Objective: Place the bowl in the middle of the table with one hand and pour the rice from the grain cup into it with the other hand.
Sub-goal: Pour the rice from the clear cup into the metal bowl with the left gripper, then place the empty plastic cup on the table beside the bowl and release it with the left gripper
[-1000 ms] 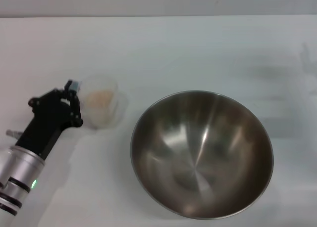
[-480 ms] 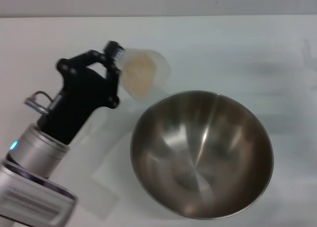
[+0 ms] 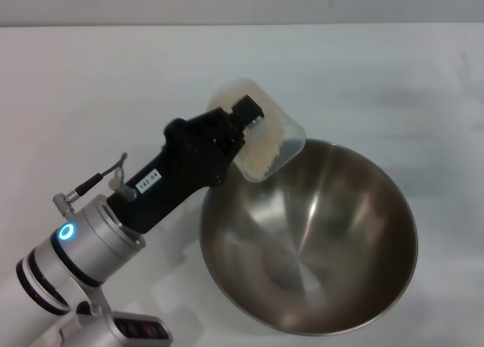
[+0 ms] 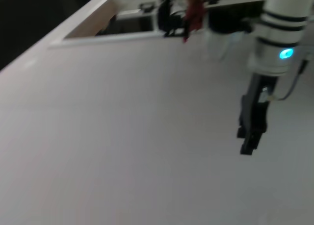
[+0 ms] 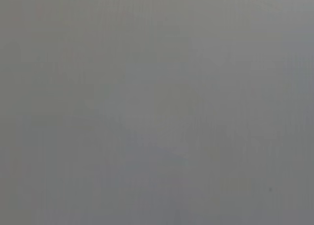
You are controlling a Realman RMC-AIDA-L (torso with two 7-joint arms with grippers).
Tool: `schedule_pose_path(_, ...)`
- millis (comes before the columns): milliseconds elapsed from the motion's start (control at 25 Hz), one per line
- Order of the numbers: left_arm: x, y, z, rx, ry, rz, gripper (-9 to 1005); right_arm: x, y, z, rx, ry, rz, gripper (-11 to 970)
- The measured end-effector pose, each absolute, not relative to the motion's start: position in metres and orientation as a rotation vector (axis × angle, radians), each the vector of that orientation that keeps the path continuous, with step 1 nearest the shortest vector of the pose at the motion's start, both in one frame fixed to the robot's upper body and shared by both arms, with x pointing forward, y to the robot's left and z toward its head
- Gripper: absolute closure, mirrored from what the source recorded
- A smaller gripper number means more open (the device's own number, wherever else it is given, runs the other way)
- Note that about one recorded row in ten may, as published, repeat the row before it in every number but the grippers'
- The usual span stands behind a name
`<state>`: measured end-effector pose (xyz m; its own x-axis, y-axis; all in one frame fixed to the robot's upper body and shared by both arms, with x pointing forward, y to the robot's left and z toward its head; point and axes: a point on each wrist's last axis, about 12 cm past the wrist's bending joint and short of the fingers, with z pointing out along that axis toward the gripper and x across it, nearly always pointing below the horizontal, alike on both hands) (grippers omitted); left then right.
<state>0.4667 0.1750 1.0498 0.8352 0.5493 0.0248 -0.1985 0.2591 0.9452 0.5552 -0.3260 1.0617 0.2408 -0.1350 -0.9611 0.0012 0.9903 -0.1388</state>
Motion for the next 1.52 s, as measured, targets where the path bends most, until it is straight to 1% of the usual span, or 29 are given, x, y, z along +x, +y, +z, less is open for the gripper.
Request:
schedule_pose_path(360,0.463,0.173,1.046,1.307,0.120,0.722,959,0.556,-0.330,1.061,-0.166,1.338,-0.152,442)
schedule_pose_path(640,0.461,0.174,1.043,1.339,0.049,0.792,956,0.554,-0.331,1.059,-0.167,1.343,-0.157,442)
schedule_pose_path(960,0.456,0.173,1.040,1.369,-0.063,0.935,952,0.554,-0.330,1.059,-0.167,1.345,-0.157,442)
schedule_pose_path(1160,0.453,0.172,1.038,1.377,-0.098,0.955,950,0.554,-0.331,1.058,-0.165,1.346,-0.155,441)
schedule_pose_path(1520,0.452,0.171,1.038,1.373,-0.094,0.958,946,0.553,-0.331,1.058,-0.157,1.346,-0.151,441)
